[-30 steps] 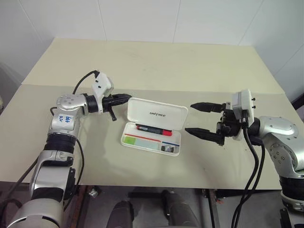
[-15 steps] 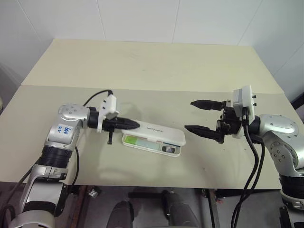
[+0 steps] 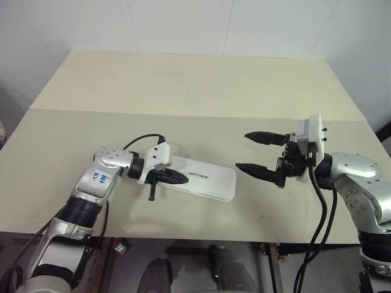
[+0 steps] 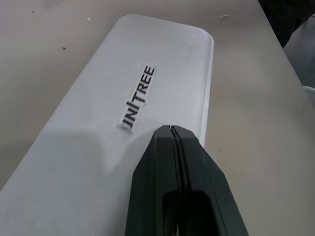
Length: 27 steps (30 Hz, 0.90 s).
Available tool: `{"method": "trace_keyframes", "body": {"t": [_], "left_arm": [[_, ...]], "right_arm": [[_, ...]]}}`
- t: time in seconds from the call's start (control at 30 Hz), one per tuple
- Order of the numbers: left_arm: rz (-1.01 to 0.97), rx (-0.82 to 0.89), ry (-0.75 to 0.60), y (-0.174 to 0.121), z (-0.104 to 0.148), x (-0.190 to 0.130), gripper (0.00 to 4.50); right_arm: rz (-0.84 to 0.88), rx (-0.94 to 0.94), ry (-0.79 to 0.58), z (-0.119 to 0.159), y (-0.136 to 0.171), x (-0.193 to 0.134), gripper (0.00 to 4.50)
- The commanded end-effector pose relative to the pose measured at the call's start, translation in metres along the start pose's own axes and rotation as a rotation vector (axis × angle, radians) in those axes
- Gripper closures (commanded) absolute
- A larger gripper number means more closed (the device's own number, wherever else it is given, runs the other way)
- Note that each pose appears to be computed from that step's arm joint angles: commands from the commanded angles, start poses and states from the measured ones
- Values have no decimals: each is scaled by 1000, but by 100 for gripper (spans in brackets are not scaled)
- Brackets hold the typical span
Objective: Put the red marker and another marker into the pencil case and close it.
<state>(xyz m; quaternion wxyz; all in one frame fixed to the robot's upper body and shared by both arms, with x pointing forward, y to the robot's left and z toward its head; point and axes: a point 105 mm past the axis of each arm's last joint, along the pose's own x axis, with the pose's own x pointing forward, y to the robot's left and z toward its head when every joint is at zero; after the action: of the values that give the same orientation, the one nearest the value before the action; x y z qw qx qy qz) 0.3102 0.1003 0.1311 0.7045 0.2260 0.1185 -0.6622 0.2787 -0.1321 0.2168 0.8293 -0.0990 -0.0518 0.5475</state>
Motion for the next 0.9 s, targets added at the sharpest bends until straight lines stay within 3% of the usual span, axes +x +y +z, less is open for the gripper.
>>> {"method": "trace_keyframes", "body": {"t": [0.03, 0.33, 0.37, 0.43, 0.8, 0.83, 0.9], "left_arm": [[7, -25, -43, -2, 5, -2, 447], [109, 62, -284, 2, 44, -66, 447], [119, 49, -284, 0, 44, -76, 430], [177, 42, -254, 0, 40, -90, 392], [466, -4, -217, -9, 5, -135, 22], [478, -7, -224, -7, 5, -136, 2], [477, 2, -228, -5, 7, -134, 2]], "right_arm": [[-2, -42, -31, 9, 5, -1, 0], [11, -35, -6, 3, 0, -9, 0], [15, -36, -3, 2, 0, -10, 0], [30, -46, 17, -2, 1, -14, 0], [-23, -131, 74, -19, -5, -28, 0], [-16, -134, 75, -20, -5, -28, 0], [-11, -137, 70, -20, -5, -27, 0]]}}
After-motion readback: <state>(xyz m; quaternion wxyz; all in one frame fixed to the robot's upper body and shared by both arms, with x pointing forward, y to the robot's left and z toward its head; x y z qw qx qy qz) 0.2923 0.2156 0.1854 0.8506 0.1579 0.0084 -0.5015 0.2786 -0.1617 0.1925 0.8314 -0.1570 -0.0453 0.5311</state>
